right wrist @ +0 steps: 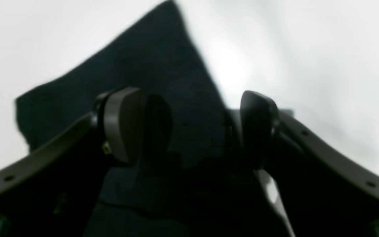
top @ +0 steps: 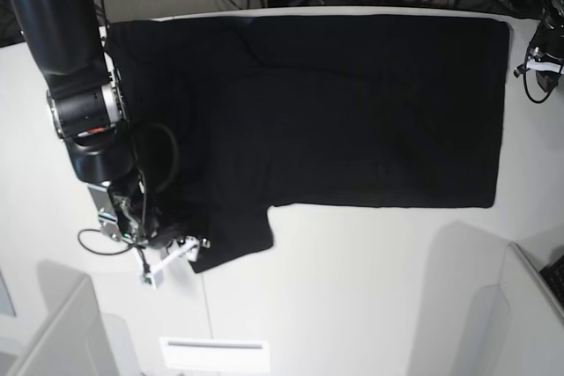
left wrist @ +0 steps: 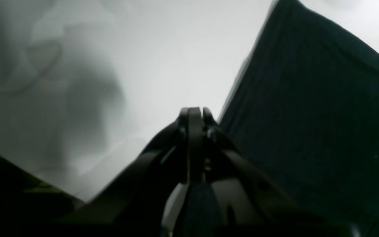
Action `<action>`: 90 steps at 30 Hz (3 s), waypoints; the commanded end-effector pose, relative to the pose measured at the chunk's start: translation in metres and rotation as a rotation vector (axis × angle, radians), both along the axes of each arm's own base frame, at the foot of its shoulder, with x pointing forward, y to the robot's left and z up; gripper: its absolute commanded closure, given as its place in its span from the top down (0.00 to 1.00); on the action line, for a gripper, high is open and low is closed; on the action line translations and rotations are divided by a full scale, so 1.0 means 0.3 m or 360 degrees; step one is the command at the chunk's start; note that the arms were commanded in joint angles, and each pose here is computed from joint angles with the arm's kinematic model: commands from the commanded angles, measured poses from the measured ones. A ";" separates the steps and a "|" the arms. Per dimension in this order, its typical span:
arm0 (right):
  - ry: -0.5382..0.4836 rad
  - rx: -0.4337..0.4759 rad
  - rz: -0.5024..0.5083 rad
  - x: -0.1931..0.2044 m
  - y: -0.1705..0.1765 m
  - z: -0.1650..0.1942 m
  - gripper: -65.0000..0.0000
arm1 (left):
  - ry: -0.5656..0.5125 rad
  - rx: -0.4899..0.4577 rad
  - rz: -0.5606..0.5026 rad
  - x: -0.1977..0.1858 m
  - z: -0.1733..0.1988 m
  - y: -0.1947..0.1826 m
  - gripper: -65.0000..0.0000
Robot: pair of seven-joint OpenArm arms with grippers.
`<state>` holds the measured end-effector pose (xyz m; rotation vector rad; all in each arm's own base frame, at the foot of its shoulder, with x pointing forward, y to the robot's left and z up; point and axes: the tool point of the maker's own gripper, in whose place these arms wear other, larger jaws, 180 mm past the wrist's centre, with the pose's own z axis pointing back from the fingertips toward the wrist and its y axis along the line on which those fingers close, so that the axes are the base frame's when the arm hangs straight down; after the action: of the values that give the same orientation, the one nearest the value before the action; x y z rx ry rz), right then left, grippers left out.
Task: Fold the T-shirt properly
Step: 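Reach the right gripper to the shirt's hem corner and grasp it, then reach the left gripper to the other hem corner and grasp it, then lift the hem with both grippers and fold it over onto the shoulders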
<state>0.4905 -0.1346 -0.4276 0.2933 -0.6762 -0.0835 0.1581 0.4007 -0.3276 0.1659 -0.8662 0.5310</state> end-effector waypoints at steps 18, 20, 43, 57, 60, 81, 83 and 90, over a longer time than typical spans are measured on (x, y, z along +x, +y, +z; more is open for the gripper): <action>-0.0048 -0.0110 0.0080 0.003 -0.002 -0.003 0.00 | -0.0118 0.0077 -0.0041 0.079 0.082 0.024 0.23; -0.0046 -0.0106 0.0079 0.004 -0.001 -0.002 0.00 | -0.0144 0.0066 -0.0027 0.102 0.083 0.038 0.50; -0.0055 -0.0101 0.0083 0.011 0.006 0.007 0.00 | 0.0031 -0.0329 -0.0289 0.711 -0.125 0.024 0.85; -0.0057 -0.0103 0.0081 0.013 0.002 0.010 0.00 | 0.0207 -0.0234 -0.0397 0.811 -0.273 -0.039 0.85; -0.0057 -0.0104 0.0079 0.013 -0.001 0.010 0.00 | 0.0221 -0.0234 -0.0403 0.804 -0.285 -0.046 0.77; -0.0092 -0.0047 0.0029 0.000 -0.022 0.007 0.00 | -0.0081 -0.0113 -0.0467 0.806 -0.112 -0.041 0.00; -0.0159 0.0018 -0.0012 0.002 -0.038 0.034 0.00 | -0.0096 -0.0094 -0.0475 0.793 -0.102 -0.039 0.00; -0.0302 0.0159 0.0039 -0.043 -0.012 0.155 0.00 | -0.0137 -0.0032 -0.0549 0.770 -0.065 -0.069 0.00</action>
<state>0.4563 -0.1391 -0.4098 0.3879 -0.7737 -0.0738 0.3754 0.3679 -0.3752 -0.0439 -0.8696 0.2300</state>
